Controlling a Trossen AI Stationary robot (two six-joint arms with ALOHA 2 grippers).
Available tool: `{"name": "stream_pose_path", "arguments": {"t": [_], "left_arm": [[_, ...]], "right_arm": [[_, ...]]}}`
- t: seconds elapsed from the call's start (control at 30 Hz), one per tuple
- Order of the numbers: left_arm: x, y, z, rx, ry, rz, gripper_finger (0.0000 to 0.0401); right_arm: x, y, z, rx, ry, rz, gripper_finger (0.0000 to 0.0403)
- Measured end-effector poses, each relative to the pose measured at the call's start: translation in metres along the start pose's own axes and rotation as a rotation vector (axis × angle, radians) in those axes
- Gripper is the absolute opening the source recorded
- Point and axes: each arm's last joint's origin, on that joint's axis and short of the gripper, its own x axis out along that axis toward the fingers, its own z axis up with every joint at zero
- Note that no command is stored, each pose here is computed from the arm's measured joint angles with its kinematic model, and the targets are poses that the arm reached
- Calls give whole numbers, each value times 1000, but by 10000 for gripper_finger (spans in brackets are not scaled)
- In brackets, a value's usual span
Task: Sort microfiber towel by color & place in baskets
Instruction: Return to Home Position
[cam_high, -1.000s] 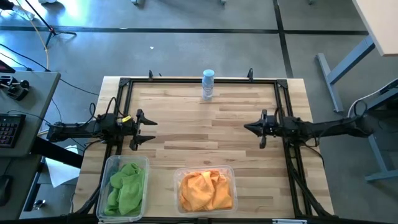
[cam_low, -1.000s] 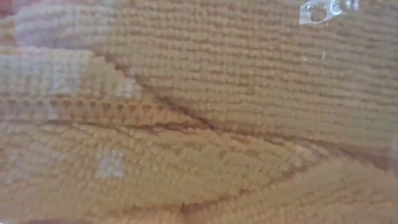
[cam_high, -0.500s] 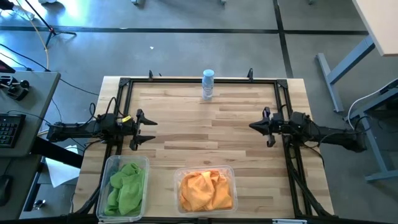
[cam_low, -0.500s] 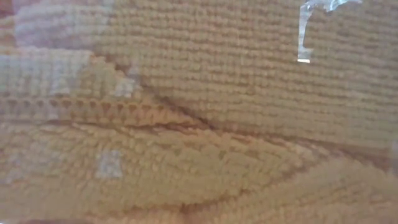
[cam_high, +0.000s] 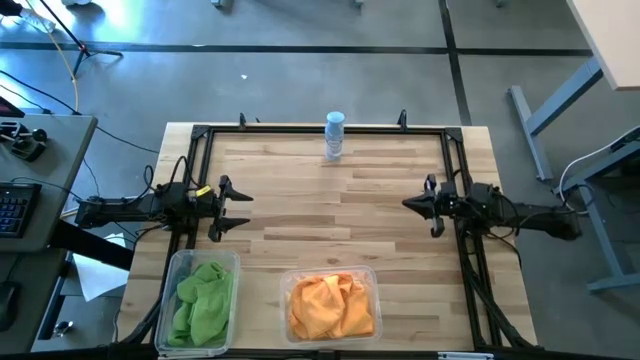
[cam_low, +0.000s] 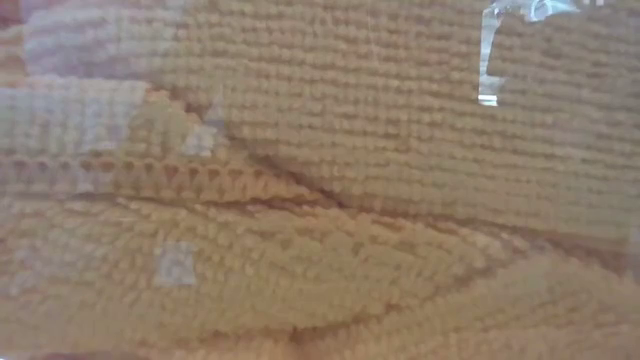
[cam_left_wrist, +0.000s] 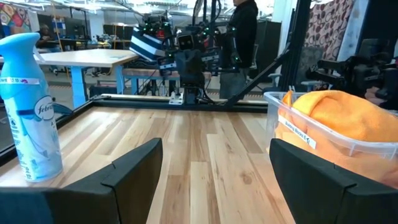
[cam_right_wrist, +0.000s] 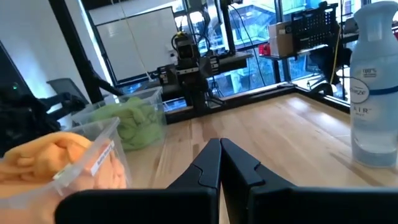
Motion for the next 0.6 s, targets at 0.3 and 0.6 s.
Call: {"name": "stream_pose_path", "arguments": {"t": [0.3,0.6], "left_arm": [[0,0,0,0,0,0,284],[0,0,0,0,0,0,284]], "right_arm": [[0,6,-4,-74,35,43,0],[0,6,-4,-162,34,38,0]]}}
